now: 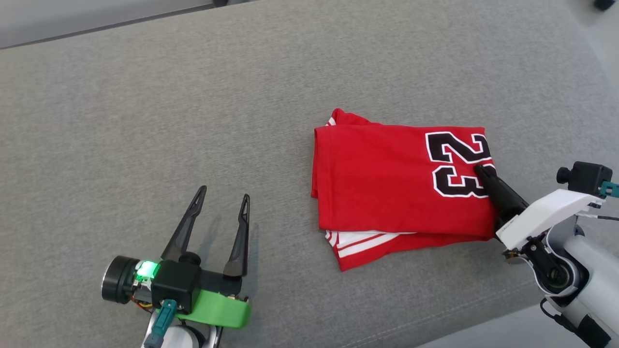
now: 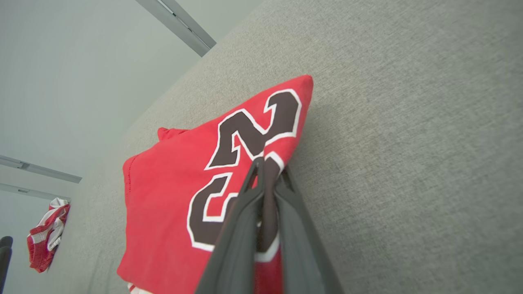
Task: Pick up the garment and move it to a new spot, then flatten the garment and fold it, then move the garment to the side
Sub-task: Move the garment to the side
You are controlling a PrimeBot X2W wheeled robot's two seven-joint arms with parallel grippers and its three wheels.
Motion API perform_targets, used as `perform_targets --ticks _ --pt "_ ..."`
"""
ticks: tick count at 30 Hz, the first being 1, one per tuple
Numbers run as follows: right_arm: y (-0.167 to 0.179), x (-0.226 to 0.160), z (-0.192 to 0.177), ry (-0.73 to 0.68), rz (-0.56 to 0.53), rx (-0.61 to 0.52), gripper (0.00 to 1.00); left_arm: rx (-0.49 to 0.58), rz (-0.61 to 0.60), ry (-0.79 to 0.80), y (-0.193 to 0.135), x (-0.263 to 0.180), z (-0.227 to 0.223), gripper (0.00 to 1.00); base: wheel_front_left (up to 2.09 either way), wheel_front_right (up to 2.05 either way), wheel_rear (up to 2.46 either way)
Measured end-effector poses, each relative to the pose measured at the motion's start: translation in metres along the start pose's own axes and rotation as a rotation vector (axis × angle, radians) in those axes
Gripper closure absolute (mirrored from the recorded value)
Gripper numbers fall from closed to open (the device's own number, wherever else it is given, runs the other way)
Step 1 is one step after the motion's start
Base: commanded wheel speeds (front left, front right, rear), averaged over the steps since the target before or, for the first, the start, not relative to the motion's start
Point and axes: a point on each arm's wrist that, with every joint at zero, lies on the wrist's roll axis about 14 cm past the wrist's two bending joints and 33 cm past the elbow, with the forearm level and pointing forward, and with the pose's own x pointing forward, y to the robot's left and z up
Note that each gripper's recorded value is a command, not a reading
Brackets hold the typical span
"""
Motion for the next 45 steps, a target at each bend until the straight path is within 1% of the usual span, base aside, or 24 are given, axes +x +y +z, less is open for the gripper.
perform_targets --ticks 5,8,10,11,12,17,23,28,32,39,45 --pt "-0.014 -0.016 0.012 -0.045 -0.048 -0.006 1.0 -0.002 -0.092 -0.008 -0.021 0.018 -0.004 0.0 0.0 0.0 0.0" --pt "-0.023 -0.019 0.023 -0.067 -0.075 -0.035 1.0 -0.002 -0.15 -0.02 -0.034 0.029 -0.005 0.0 0.0 0.0 0.0" --pt "-0.027 -0.016 0.033 -0.08 -0.087 -0.068 1.0 -0.005 -0.186 -0.028 -0.041 0.037 -0.006 0.0 0.0 0.0 0.0" --pt "-0.031 -0.01 0.046 -0.092 -0.097 -0.114 1.0 -0.009 -0.214 -0.041 -0.047 0.045 -0.007 0.0 0.0 0.0 0.0" --pt "-0.032 -0.006 0.052 -0.101 -0.1 -0.132 1.0 -0.013 -0.228 -0.046 -0.049 0.048 -0.007 0.0 0.0 0.0 0.0" --pt "-0.052 0.01 0.085 -0.134 -0.156 -0.212 1.0 -0.036 -0.267 -0.086 -0.056 0.067 -0.007 0.0 0.0 0.0 0.0" --pt "-0.082 0.025 0.119 -0.165 -0.241 -0.28 1.0 -0.051 -0.268 -0.096 -0.048 0.08 -0.02 0.0 0.0 0.0 0.0" --pt "-0.109 0.03 0.145 -0.189 -0.322 -0.339 1.0 -0.054 -0.256 -0.089 -0.037 0.086 -0.034 0.0 0.0 0.0 0.0" --pt "-0.122 0.035 0.162 -0.203 -0.361 -0.387 1.0 -0.055 -0.234 -0.084 -0.027 0.089 -0.043 0.0 0.0 0.0 0.0" --pt "-0.14 0.042 0.174 -0.198 -0.414 -0.445 1.0 -0.051 -0.222 -0.073 -0.018 0.09 -0.053 0.0 0.0 0.0 0.0" --pt "-0.154 0.041 0.181 -0.198 -0.459 -0.465 1.0 -0.042 -0.207 -0.073 -0.011 0.089 -0.054 0.0 0.0 0.0 0.0"
